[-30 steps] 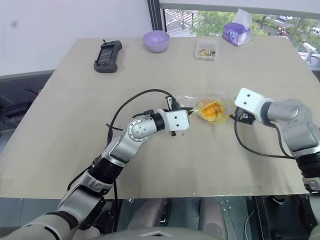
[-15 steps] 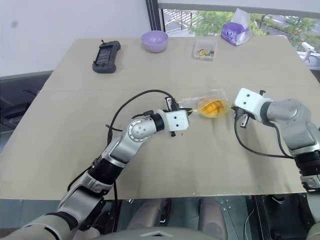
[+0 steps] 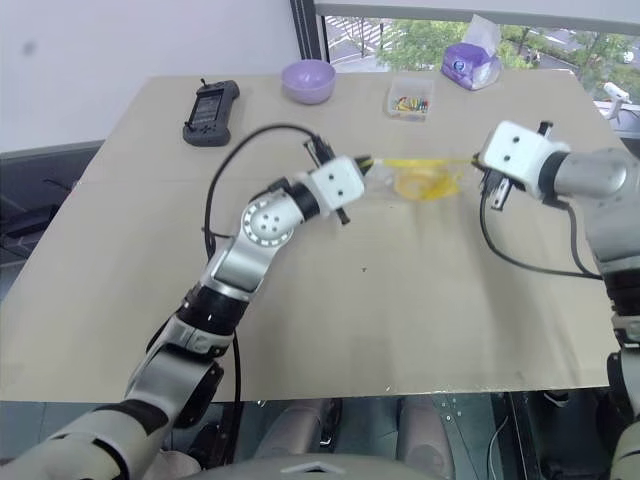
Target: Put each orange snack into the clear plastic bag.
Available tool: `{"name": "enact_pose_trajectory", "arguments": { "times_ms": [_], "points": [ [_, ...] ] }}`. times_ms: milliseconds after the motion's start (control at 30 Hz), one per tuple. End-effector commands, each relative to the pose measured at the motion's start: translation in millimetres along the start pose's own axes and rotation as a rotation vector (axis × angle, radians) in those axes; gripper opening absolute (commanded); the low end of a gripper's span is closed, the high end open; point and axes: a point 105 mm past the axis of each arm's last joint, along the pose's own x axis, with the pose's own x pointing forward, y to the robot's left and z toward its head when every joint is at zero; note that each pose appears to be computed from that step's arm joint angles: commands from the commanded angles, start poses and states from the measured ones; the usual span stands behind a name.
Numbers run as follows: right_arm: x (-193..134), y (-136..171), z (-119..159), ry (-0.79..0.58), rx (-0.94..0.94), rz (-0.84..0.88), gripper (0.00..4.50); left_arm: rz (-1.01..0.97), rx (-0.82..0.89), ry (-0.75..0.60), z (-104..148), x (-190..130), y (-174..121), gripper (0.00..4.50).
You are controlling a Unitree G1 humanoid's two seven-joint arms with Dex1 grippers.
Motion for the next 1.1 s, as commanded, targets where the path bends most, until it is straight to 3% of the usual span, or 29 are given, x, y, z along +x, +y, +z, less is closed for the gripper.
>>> {"name": "enact_pose_trajectory", "arguments": {
  "times_ms": [33, 200, 300, 400, 600, 733, 1100],
  "points": [
    [-11, 0, 0, 0.016, 0.005, -0.004, 0.03, -0.026, 0.0, 0.002, -3, -7, -10, 0.0],
    [-13, 28, -3, 0.022, 0.025, 0.122, 0.03, -0.084, -0.021, 0.009, -5, -15, -32, 0.0],
    [-19, 32, -4, 0.032, 0.025, 0.158, 0.93, -0.078, -0.034, 0.005, -1, -15, -32, 0.0],
    [-27, 38, 2, 0.027, 0.049, 0.227, 2.18, -0.083, -0.04, -0.004, 2, -14, -34, 0.0],
    [-36, 49, 49, -0.107, 0.034, 0.348, 2.18, -0.095, -0.045, -0.029, 10, -13, -37, 0.0],
    [-27, 50, 72, -0.204, 0.032, 0.326, 2.18, -0.105, -0.058, -0.057, 16, -12, -38, 0.0],
    [8, 61, 89, -0.296, -0.059, 0.261, 2.18, -0.145, -0.069, -0.103, 28, -13, -44, 0.0]
  ]
}}
